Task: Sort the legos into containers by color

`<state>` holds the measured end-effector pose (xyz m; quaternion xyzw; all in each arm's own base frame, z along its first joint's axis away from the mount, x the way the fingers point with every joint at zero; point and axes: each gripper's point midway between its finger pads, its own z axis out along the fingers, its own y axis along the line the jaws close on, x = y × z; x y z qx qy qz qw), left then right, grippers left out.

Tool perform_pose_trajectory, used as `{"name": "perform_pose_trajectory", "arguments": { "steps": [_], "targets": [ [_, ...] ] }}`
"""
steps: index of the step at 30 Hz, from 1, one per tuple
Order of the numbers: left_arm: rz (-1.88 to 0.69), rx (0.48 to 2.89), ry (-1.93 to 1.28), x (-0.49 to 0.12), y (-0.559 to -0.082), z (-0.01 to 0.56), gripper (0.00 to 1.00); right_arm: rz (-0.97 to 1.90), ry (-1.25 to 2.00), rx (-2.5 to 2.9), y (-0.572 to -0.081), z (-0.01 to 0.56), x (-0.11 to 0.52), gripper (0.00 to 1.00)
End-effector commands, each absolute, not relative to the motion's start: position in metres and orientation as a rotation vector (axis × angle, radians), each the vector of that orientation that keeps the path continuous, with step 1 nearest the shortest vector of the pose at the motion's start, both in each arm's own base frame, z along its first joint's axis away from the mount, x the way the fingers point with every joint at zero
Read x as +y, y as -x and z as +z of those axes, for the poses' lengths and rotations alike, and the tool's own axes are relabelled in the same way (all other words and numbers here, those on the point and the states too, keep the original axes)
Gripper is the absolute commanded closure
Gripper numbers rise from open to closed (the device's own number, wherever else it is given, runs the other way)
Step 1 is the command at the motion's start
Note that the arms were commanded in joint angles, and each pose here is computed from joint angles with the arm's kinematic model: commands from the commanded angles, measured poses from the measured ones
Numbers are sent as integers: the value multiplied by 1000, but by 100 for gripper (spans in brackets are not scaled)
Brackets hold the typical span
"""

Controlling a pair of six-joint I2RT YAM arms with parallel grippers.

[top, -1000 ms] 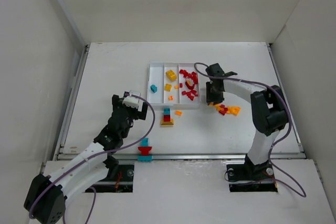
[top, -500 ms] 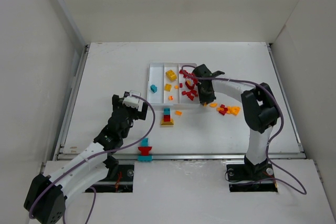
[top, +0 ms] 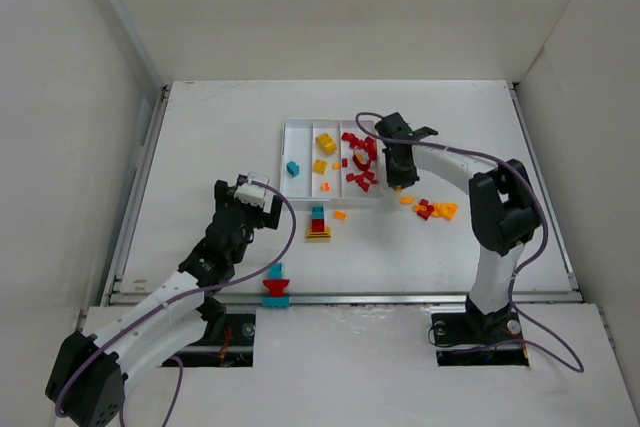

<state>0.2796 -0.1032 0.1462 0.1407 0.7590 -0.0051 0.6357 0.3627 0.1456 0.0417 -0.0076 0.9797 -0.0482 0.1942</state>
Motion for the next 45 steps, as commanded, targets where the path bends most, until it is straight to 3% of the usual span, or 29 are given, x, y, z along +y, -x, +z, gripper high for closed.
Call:
{"name": "perform_pose_trajectory", "arguments": {
  "steps": [1,9,22,25,26,28,29,33,41,45],
  "targets": [
    [-31,1692,-313,-107,-282,158,0,-131,-11,2533,-390,115,162,100],
    [-31,1692,-313,-107,-282,158,0,74,326,2467,-396,120,278,100],
    [-36,1681,-323,-108,-281,156,0,233,530,2477,-400,97,331,98],
    [-39,1673,-319,-108,-281,158,0,224,544,2482,-400,92,330,89],
    [-47,1672,-325,-110,-281,158,0,221,555,2479,-400,92,330,79],
    [-47,1672,-325,-110,-281,158,0,226,562,2490,-397,89,330,70],
    [-40,1671,-333,-110,-281,158,0,233,559,2479,-397,95,330,60],
    [-40,1671,-333,-110,-281,158,0,249,571,2466,-395,103,330,40],
    [-46,1654,-324,-109,-280,164,0,260,600,2411,-394,127,327,37],
    [-46,1654,-324,-109,-280,162,0,254,663,2440,-371,129,311,40]
  ]
}}
